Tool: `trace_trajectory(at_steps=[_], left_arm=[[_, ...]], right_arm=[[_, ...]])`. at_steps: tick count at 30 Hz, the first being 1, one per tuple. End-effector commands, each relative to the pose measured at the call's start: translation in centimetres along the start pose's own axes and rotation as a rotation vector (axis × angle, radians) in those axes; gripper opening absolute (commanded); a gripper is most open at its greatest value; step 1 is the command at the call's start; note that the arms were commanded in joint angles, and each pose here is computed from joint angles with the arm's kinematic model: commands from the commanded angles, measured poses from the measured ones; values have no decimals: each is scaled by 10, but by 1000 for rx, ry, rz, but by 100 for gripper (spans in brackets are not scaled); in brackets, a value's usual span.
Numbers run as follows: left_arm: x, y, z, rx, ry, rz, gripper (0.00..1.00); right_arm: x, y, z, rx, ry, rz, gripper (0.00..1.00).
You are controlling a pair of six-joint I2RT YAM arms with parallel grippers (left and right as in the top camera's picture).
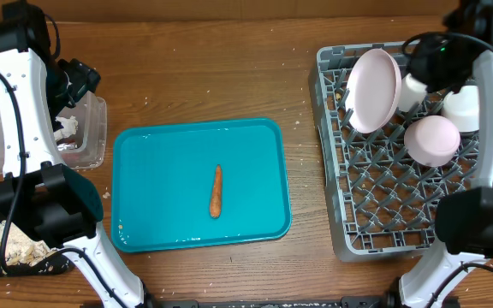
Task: Sort waste into correct bins and load items into the dishwasher
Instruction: 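Release the plate upright in the rack and withdraw the right gripper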
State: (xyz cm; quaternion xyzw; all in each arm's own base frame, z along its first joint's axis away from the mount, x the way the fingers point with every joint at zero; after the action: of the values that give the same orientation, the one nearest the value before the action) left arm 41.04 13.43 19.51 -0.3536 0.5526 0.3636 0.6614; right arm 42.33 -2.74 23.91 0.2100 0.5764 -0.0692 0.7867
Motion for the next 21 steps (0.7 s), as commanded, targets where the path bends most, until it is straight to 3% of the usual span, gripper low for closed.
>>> trace_trajectory(at_steps=[1, 12, 19, 21], left_arm=[[-5, 3, 2, 20, -18, 1, 100], [-5, 3, 2, 20, -18, 1, 100], [-5, 3, 2, 20, -18, 1, 100], [-5, 3, 2, 20, -18, 1, 100]], right_arm=[[19, 12, -13, -22, 67, 67, 4], [10, 15, -20, -19, 83, 97, 4], [-85, 40, 1, -86, -178, 178, 4], [-108, 44, 1, -100, -237, 196, 12]])
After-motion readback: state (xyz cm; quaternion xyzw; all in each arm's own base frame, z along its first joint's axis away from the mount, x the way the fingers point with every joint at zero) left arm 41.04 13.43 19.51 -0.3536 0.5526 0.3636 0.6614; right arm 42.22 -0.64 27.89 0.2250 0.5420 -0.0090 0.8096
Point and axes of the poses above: each gripper's point midway between its finger pads, its own x axis out along the fingers, its own y axis along the line the jaws close on, z = x × y, the point moved 2 cm from there along -x, back along the fingers, and after that the axes turned 4 degrees about -x, right-handed, at the moved point
